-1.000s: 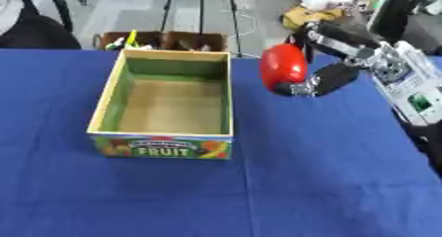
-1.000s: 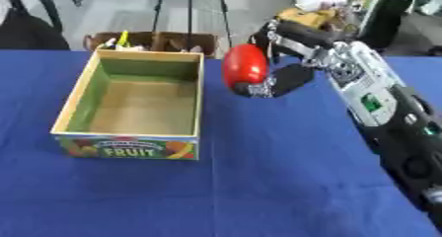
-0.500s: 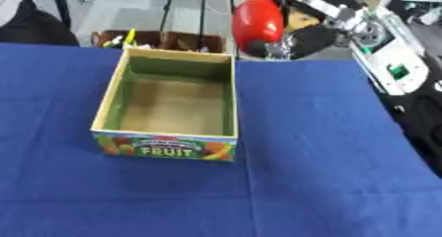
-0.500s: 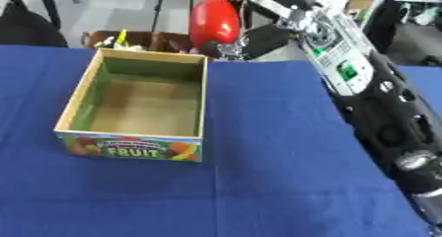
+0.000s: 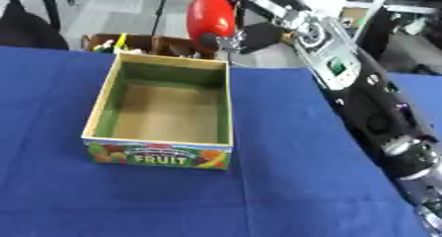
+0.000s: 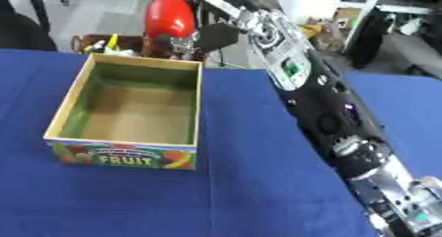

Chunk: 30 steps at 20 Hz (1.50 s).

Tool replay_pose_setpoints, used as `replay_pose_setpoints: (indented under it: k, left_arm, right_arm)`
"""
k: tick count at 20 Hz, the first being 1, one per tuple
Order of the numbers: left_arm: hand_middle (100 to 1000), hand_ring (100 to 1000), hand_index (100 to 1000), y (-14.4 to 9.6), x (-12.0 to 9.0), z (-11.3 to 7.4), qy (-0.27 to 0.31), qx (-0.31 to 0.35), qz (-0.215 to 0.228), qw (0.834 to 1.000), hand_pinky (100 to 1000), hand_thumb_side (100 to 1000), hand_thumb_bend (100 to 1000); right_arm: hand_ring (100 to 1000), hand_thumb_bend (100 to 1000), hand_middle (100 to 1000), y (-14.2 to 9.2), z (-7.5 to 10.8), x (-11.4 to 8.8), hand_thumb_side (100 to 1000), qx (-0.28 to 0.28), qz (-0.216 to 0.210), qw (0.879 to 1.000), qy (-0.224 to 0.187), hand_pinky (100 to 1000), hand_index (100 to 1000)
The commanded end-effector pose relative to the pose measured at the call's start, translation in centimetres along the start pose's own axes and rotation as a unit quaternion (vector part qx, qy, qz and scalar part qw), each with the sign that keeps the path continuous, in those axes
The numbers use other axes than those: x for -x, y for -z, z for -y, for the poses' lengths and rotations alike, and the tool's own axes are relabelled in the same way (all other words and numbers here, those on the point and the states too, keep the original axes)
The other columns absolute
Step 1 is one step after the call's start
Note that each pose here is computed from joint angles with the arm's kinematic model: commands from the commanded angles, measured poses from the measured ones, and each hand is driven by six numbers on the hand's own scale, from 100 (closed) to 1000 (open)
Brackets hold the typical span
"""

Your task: Pick up objects on the table and place them in the box.

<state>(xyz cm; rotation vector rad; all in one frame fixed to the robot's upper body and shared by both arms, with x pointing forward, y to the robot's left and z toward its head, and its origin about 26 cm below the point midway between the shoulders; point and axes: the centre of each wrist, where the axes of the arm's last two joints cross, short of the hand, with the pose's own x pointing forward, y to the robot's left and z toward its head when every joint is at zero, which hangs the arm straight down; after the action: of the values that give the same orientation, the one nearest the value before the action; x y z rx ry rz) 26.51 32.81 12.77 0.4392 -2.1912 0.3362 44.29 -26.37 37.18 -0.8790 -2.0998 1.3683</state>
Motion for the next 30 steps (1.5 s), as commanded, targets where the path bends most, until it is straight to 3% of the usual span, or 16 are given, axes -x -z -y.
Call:
replay_pose_setpoints:
  k: [1,17,20,25,30]
  left_arm:
    - [492,159,338,0.5,-0.8,-0.2,0.004,0.004,0.021,1.000,100,756,100]
    - [493,156,336,0.8,-0.9,0.3,-0.004,0.011,0.027,1.000,100,755,100]
    - [493,156,336,0.8,-0.9,0.4,-0.005,0.011,0.027,1.000,100,755,100]
    - [494,154,335,0.8,-0.9,0.6,-0.010,0.014,0.029,0.999,100,754,100]
    - [494,153,334,0.7,-0.9,0.7,-0.012,0.015,0.029,0.999,100,754,100]
  right_arm:
    - [546,100,345,0.3,0.8,0.1,708,0.000,0.003,0.999,-0.033,420,385]
    - [598,100,417,1.2,-0.7,-1.1,897,-0.080,0.086,0.977,-0.179,430,365]
    - [591,100,418,1.0,-0.6,-0.8,909,-0.065,0.068,0.977,-0.194,417,364]
    - [588,100,429,0.1,0.1,1.1,922,-0.028,-0.002,0.977,-0.209,396,369]
    - [597,100,450,0.1,-1.1,1.7,944,-0.019,-0.044,0.970,-0.238,400,375]
